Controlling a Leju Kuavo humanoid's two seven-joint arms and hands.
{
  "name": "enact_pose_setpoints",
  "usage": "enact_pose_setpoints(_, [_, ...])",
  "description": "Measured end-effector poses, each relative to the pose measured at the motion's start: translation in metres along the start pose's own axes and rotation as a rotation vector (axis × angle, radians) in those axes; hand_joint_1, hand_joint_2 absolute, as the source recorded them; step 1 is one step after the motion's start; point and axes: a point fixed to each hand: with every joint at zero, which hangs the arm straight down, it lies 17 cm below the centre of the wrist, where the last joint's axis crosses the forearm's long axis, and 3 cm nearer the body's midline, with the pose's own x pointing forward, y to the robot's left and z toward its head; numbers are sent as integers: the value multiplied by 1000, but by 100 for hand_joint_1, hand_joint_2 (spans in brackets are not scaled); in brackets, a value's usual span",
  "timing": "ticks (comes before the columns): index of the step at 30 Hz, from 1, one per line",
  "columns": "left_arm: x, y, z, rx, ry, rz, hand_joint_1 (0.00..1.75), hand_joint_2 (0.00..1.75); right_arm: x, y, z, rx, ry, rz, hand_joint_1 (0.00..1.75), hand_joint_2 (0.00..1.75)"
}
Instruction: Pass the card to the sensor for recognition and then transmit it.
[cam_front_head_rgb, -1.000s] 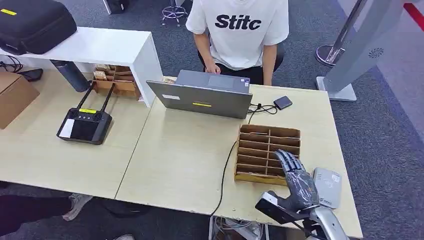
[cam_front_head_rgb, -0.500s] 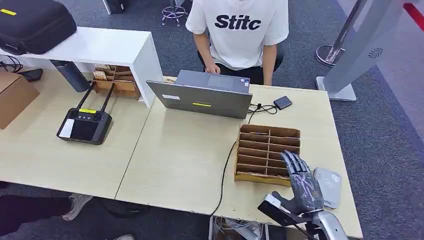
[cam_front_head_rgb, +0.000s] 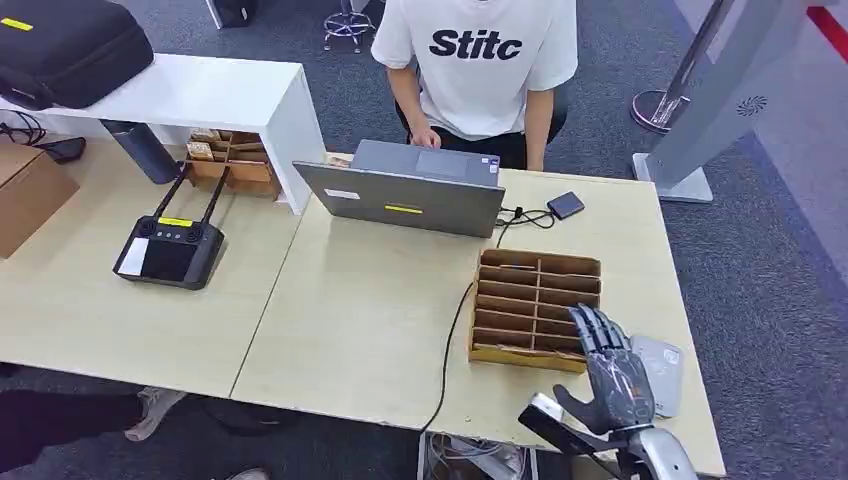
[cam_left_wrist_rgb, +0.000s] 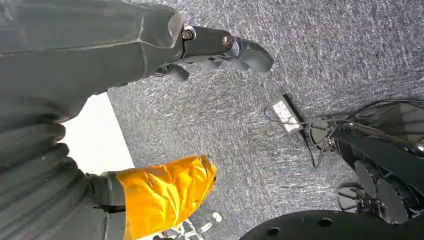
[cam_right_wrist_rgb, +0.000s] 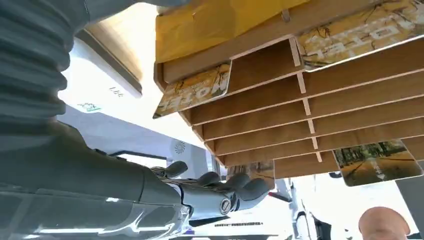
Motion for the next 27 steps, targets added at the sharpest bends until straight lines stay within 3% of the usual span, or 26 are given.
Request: enact_pose_setpoints(27, [-1, 0, 0, -2, 1, -20, 0, 175, -10, 13, 2, 8, 0, 86, 0, 175])
